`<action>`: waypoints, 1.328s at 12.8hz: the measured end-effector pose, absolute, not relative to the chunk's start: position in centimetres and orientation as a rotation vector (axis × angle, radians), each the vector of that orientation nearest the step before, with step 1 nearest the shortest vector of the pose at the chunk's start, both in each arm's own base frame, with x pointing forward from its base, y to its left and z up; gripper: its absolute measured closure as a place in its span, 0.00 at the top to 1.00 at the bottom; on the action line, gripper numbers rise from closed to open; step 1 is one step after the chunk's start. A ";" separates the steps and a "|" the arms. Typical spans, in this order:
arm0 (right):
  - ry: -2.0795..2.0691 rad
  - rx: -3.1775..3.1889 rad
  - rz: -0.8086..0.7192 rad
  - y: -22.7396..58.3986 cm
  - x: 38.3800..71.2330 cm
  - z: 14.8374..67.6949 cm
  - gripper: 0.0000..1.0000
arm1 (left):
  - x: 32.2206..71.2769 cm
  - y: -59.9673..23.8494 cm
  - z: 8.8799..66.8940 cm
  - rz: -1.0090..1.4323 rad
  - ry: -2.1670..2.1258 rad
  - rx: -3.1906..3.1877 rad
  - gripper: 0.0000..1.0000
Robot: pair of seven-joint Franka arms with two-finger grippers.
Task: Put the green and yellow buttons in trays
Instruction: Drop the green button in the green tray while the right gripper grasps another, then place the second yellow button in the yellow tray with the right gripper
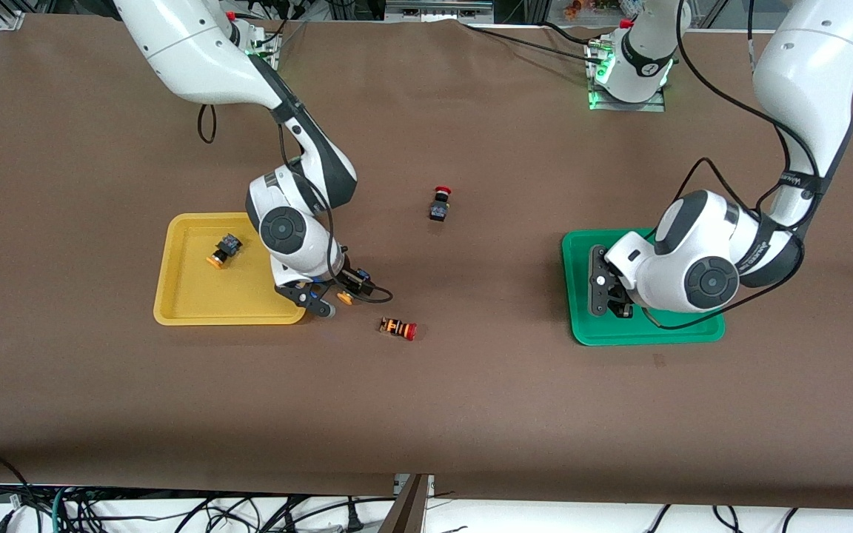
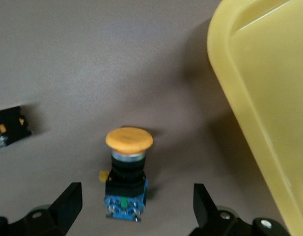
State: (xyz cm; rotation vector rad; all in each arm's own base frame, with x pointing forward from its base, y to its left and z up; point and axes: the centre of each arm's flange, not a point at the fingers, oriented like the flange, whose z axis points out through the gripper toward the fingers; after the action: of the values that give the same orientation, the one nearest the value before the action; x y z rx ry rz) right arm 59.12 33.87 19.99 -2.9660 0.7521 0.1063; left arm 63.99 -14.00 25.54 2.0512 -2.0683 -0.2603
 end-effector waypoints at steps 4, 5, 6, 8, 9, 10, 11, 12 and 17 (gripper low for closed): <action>0.763 -2.964 0.106 34.0 59.1 19.1 0.94 | 64.4 -14.3 25.7 -0.195 -2.097 2.098 0.80; 0.760 -2.965 0.107 34.1 59.0 19.0 0.84 | 64.6 -13.5 27.7 -0.216 -2.065 2.158 0.91; 0.759 -2.965 0.107 34.2 59.0 19.0 0.70 | 64.8 -12.3 30.5 -0.257 -2.009 2.242 1.00; 0.759 -2.965 0.106 34.3 59.0 19.0 0.45 | 64.7 -9.4 38.1 -0.311 -1.824 2.490 1.00; 0.759 -2.964 0.105 34.3 59.0 19.1 0.42 | 64.4 -8.1 42.0 -0.310 -1.679 2.638 1.00; 0.758 -2.964 0.103 34.3 59.0 19.2 0.42 | 63.8 -6.9 45.3 -0.302 -1.514 2.780 1.00; 0.755 -2.962 0.095 34.3 59.2 19.4 0.42 | 63.3 -6.0 48.2 -0.273 -1.331 2.923 1.00; 0.747 -2.963 0.085 34.3 59.6 20.1 0.42 | 62.6 -5.4 50.8 -0.228 -1.149 3.045 1.00; 0.390 -3.124 0.264 28.0 61.2 27.7 0.42 | 58.0 -1.4 59.9 0.014 -0.273 3.159 1.00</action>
State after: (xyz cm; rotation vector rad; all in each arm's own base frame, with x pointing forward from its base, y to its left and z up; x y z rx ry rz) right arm 61.19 28.02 27.65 -3.1238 0.3901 0.2641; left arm 58.02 -1.37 59.91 3.1589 -0.2725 0.0138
